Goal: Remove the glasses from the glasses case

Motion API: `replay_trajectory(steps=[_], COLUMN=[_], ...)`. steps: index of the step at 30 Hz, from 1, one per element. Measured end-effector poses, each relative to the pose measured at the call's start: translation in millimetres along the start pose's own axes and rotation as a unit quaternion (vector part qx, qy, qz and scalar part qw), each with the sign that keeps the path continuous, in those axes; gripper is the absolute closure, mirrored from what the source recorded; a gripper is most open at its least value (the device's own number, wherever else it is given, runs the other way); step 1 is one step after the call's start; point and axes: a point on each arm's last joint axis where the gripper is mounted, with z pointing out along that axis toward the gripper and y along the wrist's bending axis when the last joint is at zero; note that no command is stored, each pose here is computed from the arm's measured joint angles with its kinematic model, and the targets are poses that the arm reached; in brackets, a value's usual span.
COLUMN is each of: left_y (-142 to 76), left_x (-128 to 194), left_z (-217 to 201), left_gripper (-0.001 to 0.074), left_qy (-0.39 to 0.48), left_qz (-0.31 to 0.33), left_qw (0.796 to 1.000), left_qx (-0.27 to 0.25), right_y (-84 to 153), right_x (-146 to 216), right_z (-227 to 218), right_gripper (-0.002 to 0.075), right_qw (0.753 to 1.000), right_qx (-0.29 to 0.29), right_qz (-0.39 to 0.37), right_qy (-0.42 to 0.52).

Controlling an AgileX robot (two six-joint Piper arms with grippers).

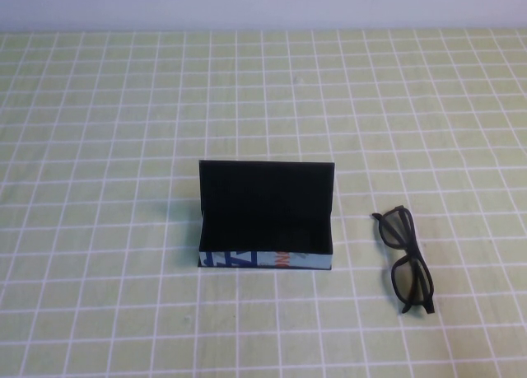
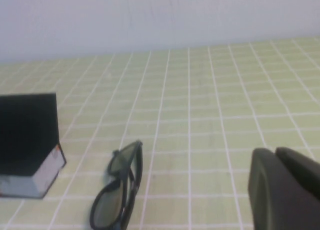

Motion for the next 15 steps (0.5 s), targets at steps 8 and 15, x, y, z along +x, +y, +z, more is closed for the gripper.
replay_trajectory(steps=[8,15], left_y=[-0.6,-0.6], left_x=[0.2,0.2], left_z=[0.0,0.0], left_gripper=[0.0739,0.0739], left_qy=[0.001,0.001], left_qz=[0.0,0.0], left_qw=[1.0,1.0], left_qx=[0.003,0.003], right_y=[1.7,1.7], right_x=[16.4,16.8], right_z=[-1.7,-1.8], right_gripper=[0.0742,0.0742], right_qw=[0.996,0.996], right_qx=[-0.01,-0.011], right_qz=[-0.015,-0.015], right_qy=[0.087,0.089])
